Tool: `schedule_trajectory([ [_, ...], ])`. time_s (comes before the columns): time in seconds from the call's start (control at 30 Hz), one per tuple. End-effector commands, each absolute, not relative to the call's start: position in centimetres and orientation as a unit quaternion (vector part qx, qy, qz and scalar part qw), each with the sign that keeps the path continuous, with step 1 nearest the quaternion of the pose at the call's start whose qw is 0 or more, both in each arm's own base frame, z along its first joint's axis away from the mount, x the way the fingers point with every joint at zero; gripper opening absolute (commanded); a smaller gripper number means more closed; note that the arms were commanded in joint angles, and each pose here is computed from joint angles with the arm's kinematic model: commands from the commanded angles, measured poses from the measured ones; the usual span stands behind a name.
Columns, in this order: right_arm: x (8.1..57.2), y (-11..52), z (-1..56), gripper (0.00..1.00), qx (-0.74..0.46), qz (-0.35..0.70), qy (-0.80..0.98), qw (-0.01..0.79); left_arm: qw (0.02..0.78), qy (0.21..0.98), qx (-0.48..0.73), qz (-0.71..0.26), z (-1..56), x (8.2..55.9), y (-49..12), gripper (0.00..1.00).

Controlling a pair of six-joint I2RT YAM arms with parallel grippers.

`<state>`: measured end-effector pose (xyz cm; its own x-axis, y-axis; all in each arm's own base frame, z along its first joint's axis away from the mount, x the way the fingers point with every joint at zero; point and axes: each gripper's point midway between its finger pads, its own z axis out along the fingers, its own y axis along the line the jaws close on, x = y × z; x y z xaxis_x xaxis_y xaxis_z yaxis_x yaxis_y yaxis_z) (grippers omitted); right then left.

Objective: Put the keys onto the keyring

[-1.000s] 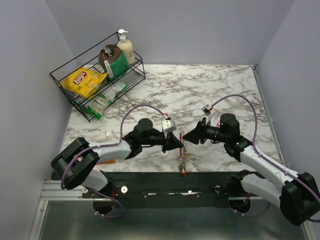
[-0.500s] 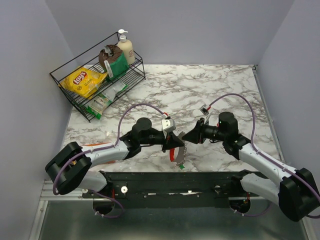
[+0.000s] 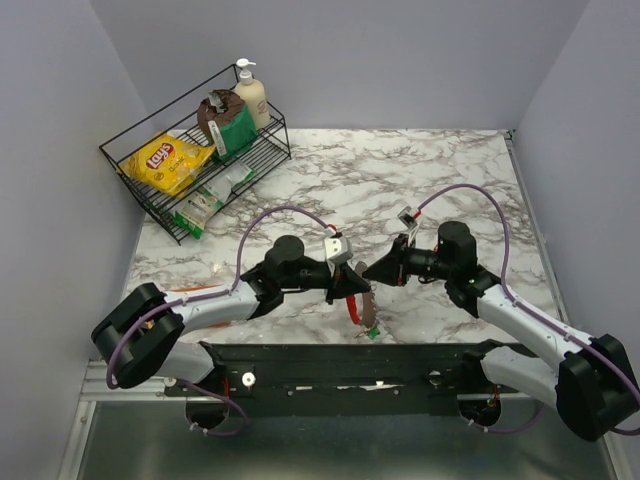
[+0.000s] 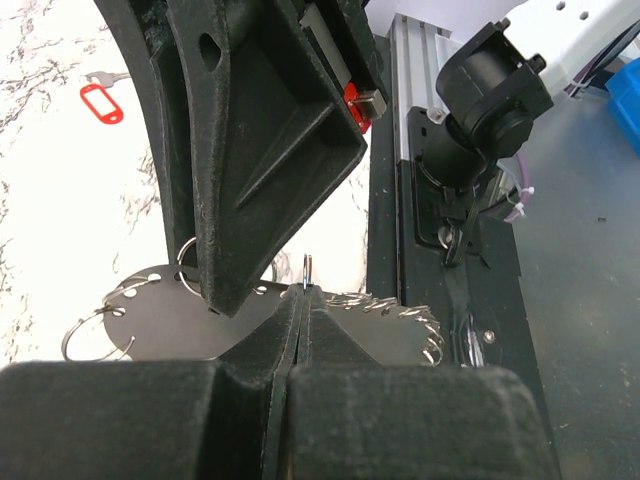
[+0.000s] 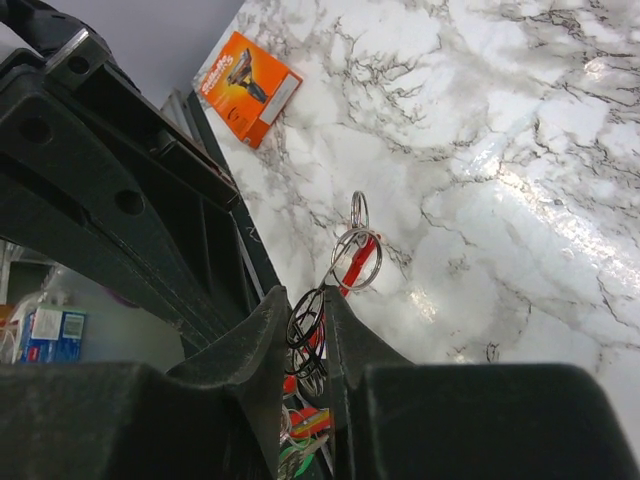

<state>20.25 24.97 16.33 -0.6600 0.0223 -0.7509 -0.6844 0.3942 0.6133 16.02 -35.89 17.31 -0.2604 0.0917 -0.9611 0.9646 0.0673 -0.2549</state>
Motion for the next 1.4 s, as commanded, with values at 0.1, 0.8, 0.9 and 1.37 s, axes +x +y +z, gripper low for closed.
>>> schedule_trajectory([
  [0.1, 19.7, 25.0, 15.5, 0.01, -0.221, 0.513, 0.762, 0.328, 0.491, 0.520, 0.419, -0.559, 22.6, 16.2, -36.7, 0.00],
  [0.8, 22.0, 26.0, 20.6, 0.41, -0.249, 0.513, 0.726, 0.384, 0.493, 0.529, 0.425, -0.544, 24.4, 17.4, -37.5, 0.00],
  [0.9, 22.8, 25.8, 21.8, 0.50, -0.245, 0.501, 0.725, 0.403, 0.518, 0.524, 0.417, -0.533, 24.7, 17.6, -36.9, 0.00],
  [1.37, 24.7, 21.2, 29.0, 0.82, -0.171, 0.406, 0.689, 0.575, 0.561, 0.545, 0.390, -0.486, 24.4, 18.7, -34.8, 0.00],
])
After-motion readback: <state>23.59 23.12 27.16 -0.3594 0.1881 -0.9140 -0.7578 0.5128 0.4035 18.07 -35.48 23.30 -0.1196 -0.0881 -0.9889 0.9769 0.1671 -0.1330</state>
